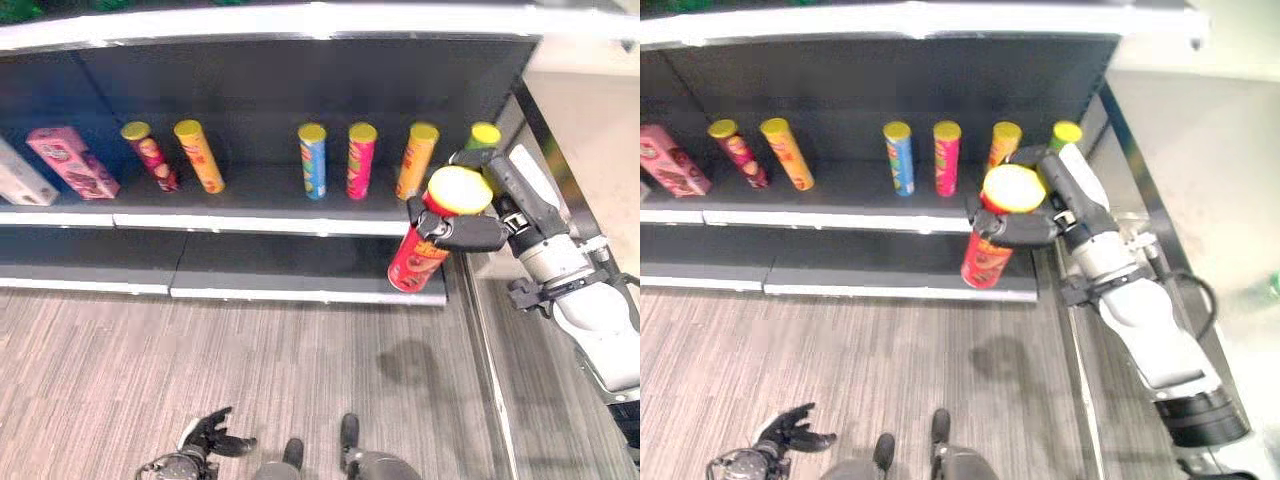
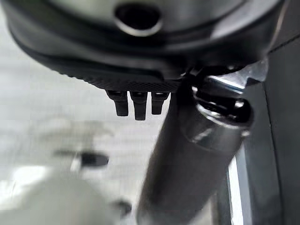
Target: Put the goods on the table back onto the shelves and tidy them up.
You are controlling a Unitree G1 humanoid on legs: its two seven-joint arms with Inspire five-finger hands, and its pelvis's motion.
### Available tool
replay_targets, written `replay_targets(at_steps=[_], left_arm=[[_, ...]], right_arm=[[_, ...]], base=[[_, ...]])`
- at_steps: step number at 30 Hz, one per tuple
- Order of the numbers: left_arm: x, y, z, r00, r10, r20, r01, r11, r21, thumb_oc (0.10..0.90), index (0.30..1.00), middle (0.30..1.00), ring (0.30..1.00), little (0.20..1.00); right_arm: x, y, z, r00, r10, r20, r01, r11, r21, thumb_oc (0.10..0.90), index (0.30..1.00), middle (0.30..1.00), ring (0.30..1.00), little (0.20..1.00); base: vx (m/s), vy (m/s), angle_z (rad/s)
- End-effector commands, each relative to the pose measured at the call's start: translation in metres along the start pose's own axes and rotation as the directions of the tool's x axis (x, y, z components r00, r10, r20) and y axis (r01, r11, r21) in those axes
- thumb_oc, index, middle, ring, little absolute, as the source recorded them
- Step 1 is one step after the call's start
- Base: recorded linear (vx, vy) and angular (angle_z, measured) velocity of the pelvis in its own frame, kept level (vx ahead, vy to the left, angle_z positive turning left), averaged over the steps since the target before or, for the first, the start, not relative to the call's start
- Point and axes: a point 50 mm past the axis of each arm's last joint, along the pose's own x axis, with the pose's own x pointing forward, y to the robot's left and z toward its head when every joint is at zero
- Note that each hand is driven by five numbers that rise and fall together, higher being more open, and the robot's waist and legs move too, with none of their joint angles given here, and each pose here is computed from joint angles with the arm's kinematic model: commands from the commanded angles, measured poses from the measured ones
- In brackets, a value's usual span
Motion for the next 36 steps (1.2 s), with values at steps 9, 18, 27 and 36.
replay_targets(at_steps=[9,18,27,36], left_arm=[[-0.005,0.032,0.003,0.995,0.101,0.019,-0.102,0.993,0.056,0.800,0.900,0.900,0.900,0.900],[-0.008,0.060,0.000,0.982,0.190,-0.021,-0.181,0.958,0.224,0.800,0.900,0.900,0.900,0.900],[-0.008,0.056,-0.011,0.977,0.202,-0.070,-0.183,0.959,0.215,0.800,0.900,0.900,0.900,0.900],[-0.005,0.031,-0.006,0.991,0.134,-0.023,-0.129,0.977,0.167,0.800,0.900,0.900,0.900,0.900]], right_arm=[[0.012,-0.011,0.049,0.956,-0.088,0.280,0.145,0.971,-0.189,0.400,0.300,0.300,0.300,0.300],[0.014,0.007,0.047,0.954,-0.117,0.275,0.183,0.956,-0.229,0.400,0.300,0.300,0.300,0.300],[0.025,0.015,0.030,0.968,-0.142,0.205,0.182,0.965,-0.191,0.400,0.300,0.300,0.300,0.300],[0.030,0.025,0.022,0.964,-0.189,0.186,0.230,0.946,-0.230,0.400,0.300,0.300,0.300,0.300]], base=[[0.10,0.228,0.57],[0.24,0.509,-0.08],[0.15,0.159,0.01],[0.15,-0.114,0.06]])
